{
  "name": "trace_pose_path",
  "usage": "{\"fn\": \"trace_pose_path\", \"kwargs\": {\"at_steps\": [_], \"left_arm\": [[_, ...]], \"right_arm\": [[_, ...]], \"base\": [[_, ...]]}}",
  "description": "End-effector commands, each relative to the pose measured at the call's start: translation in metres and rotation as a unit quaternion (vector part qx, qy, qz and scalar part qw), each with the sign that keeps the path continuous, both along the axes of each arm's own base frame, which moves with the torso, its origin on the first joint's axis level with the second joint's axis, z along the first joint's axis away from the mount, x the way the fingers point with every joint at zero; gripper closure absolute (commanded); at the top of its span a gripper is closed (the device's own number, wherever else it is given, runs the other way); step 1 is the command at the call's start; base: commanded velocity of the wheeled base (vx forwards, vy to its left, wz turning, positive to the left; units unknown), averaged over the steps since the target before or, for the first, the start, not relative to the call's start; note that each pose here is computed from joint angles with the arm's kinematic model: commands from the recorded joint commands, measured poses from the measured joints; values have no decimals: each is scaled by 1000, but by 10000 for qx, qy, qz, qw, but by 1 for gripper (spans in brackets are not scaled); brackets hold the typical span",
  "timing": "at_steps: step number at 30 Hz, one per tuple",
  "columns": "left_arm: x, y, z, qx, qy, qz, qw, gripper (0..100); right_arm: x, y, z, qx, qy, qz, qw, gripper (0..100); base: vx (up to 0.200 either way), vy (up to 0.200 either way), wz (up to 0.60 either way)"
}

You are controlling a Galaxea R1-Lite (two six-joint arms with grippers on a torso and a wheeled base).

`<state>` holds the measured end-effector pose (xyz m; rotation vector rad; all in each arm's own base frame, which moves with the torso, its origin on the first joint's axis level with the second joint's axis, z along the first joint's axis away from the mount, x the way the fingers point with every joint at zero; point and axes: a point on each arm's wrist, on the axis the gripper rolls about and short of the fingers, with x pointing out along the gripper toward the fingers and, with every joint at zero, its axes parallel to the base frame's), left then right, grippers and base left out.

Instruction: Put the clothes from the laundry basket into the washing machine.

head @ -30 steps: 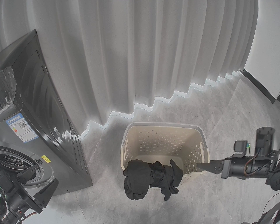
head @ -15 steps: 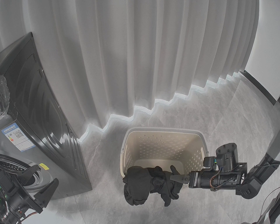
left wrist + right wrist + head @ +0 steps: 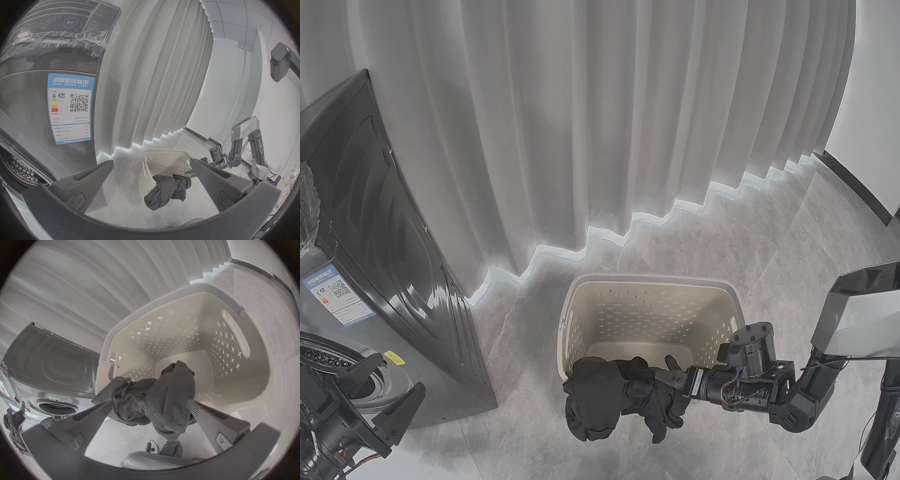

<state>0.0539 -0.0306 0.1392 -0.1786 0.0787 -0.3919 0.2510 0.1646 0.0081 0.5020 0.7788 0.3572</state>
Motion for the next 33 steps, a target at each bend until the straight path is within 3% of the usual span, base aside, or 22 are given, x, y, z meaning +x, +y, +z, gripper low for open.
{"fn": "trace_pose_path", "kwargs": {"at_steps": [1,17,24,32,33], "left_arm": [[-1,1,-5,45,73,0,10000,0],[-1,1,-5,41,83,-15,10000,0],[-1,1,-5,49,80,-16,10000,0],[-1,1,-5,49,80,-16,10000,0],[-1,1,-5,49,80,-16,10000,0]], "right_arm": [[-1,1,-15,-148,230,7,9996,0],[-3,4,-29,-276,432,52,9987,0],[-1,13,-30,-119,483,33,9988,0],[1,14,-38,-121,549,-4,9984,0],[1,14,-39,-125,555,-4,9984,100]], "base": [[0,0,0],[0,0,0],[0,0,0],[0,0,0],[0,0,0]]}}
